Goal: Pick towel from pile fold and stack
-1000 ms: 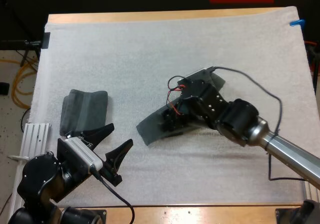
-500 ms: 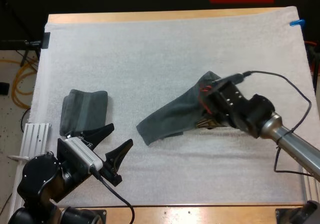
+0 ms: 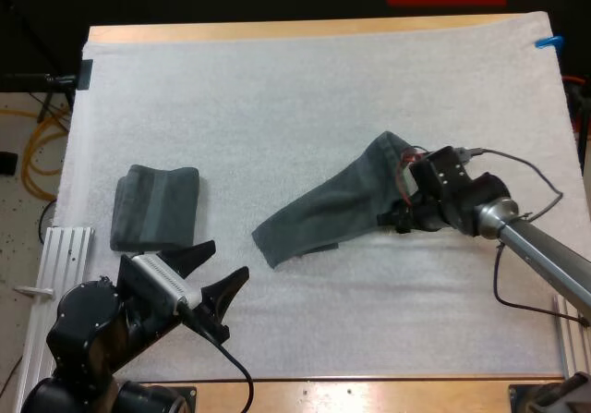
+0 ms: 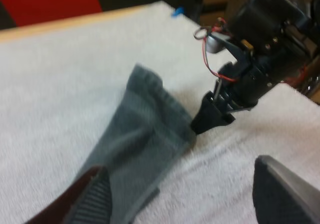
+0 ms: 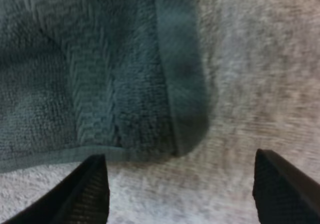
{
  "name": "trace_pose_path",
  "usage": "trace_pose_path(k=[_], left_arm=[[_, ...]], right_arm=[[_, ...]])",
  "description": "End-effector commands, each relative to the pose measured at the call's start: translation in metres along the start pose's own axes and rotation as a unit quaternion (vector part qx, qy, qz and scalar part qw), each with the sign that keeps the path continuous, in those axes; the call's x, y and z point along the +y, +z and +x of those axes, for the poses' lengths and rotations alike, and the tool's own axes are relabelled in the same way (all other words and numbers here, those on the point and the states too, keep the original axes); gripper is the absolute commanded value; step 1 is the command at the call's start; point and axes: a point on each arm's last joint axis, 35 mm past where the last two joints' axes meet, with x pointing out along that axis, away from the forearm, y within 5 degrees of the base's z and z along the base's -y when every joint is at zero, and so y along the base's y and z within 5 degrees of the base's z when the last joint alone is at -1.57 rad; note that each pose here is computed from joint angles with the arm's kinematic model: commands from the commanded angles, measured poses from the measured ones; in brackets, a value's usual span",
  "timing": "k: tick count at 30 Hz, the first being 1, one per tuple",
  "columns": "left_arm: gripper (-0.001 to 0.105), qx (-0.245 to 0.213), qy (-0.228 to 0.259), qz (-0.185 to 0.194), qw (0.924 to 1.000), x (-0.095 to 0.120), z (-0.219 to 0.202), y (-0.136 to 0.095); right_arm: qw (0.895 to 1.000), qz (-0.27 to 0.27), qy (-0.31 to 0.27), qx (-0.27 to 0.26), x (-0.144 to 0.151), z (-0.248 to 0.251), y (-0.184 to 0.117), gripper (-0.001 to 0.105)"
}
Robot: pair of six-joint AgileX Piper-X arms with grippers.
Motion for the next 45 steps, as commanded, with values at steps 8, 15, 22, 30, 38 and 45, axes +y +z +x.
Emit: trace_pose_path(k=[8, 15, 22, 30, 38, 45], left_arm=[[0.059, 0.01, -0.003, -0.008, 0.9999, 0.0, 0.0, -0.001], [0.059, 0.01, -0.003, -0.008, 0.9999, 0.0, 0.0, -0.001], [0.059, 0.01, -0.003, -0.008, 0.9999, 0.0, 0.0, -0.001], [0.059, 0.01, -0.003, -0.008, 0.9999, 0.0, 0.001, -0.002], [0.059, 0.022, -0.038, 0.031, 0.9985, -0.002, 0.0, -0.003], [0.059, 0.066, -0.07, 0.041, 0.9945, -0.004, 0.011, -0.007]], right_arm=[[1.0, 0.003, 0.011, 0.012, -0.001, 0.024, 0.0, 0.03], [1.0, 0.01, 0.008, -0.015, -0.001, 0.025, 0.006, 0.005], [1.0, 0.006, -0.017, 0.005, 0.0, 0.013, 0.0, 0.0], [0.997, -0.009, -0.061, 0.043, -0.002, -0.041, -0.017, 0.0], [0.99, -0.015, -0.101, 0.101, -0.004, -0.069, -0.038, 0.0], [0.985, 0.002, -0.103, 0.139, -0.004, -0.053, -0.061, 0.0]])
